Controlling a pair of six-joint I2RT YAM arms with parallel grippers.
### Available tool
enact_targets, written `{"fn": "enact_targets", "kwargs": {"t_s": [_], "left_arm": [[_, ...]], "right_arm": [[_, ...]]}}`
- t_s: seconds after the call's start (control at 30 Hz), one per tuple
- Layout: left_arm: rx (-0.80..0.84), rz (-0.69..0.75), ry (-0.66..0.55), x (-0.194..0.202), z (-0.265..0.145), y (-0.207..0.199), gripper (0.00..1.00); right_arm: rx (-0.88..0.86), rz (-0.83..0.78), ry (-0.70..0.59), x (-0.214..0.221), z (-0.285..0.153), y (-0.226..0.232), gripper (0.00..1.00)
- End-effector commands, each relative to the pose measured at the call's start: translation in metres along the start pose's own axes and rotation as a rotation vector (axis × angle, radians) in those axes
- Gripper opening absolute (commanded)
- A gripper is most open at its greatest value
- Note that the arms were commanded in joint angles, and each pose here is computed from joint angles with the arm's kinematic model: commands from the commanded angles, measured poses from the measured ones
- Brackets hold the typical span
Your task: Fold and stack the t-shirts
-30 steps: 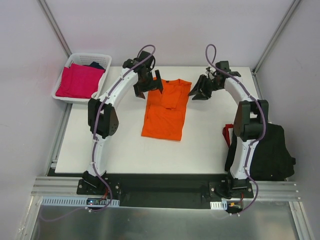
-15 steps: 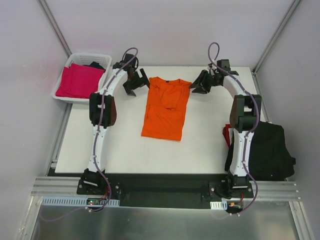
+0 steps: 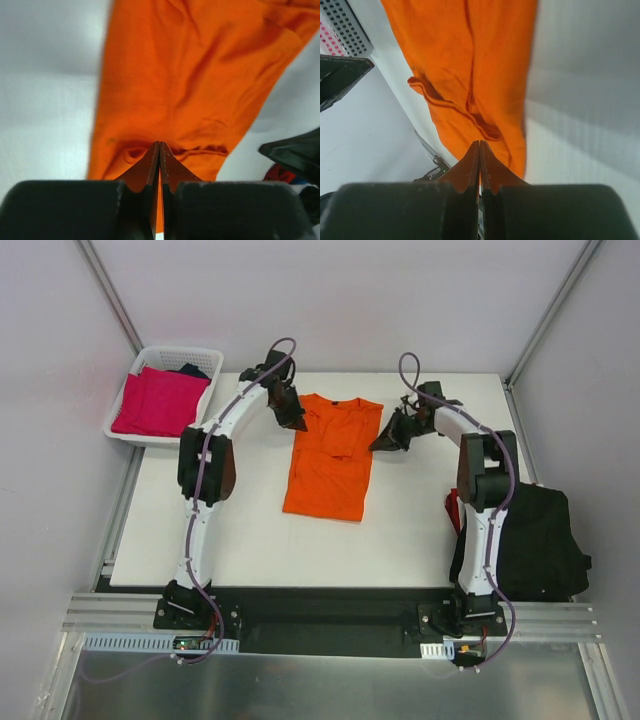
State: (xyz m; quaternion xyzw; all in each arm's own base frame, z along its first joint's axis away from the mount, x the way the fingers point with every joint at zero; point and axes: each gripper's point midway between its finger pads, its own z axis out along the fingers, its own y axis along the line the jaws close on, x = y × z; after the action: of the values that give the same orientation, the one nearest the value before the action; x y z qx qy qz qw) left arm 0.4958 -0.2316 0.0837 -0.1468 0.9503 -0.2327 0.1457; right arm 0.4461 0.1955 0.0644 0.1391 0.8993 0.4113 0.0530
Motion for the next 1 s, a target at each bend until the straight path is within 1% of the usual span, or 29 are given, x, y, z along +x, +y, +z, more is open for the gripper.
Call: {"fn": "enact_targets", "kwargs": {"t_s": [0.0, 0.1, 0.13, 0.23, 0.33, 0.4, 0.43, 0.53, 0.7, 0.83, 0.97], "left_arm": [[0.065, 0.087, 0.017, 0.041, -0.029, -0.048, 0.00], [0.034, 0.112, 0.043, 0.062, -0.023, -0.046, 0.00], [0.033, 0.127, 0.054, 0.071, -0.022, -0.050, 0.00], [0.000, 0.151, 0.083, 0.091, -0.014, -0.046, 0.00], [-0.057, 0.163, 0.129, 0.115, -0.003, -0.030, 0.00], [-0.082, 0.174, 0.138, 0.125, -0.002, -0.023, 0.00], [-0.106, 0.172, 0.159, 0.134, 0.002, -0.013, 0.00], [-0.126, 0.169, 0.178, 0.145, 0.008, -0.002, 0.00], [-0.128, 0.166, 0.213, 0.152, 0.021, 0.006, 0.00], [-0.115, 0.175, 0.229, 0.160, 0.023, 0.000, 0.00], [-0.107, 0.188, 0.256, 0.176, 0.023, -0.006, 0.00]], "right_arm": [[-0.044, -0.138, 0.010, 0.027, -0.004, 0.050, 0.01], [-0.049, -0.180, 0.047, 0.046, 0.007, 0.064, 0.01], [-0.051, -0.190, 0.053, 0.050, 0.009, 0.066, 0.01], [-0.046, -0.203, 0.082, 0.063, 0.017, 0.067, 0.01], [-0.021, -0.201, 0.110, 0.078, 0.023, 0.059, 0.01], [-0.008, -0.200, 0.127, 0.087, 0.025, 0.053, 0.01], [0.000, -0.204, 0.130, 0.089, 0.026, 0.050, 0.01], [0.020, -0.192, 0.146, 0.096, 0.030, 0.039, 0.01], [0.052, -0.169, 0.180, 0.105, 0.041, 0.022, 0.01], [0.065, -0.168, 0.202, 0.115, 0.043, 0.016, 0.01], [0.078, -0.162, 0.223, 0.128, 0.041, 0.009, 0.01]]}}
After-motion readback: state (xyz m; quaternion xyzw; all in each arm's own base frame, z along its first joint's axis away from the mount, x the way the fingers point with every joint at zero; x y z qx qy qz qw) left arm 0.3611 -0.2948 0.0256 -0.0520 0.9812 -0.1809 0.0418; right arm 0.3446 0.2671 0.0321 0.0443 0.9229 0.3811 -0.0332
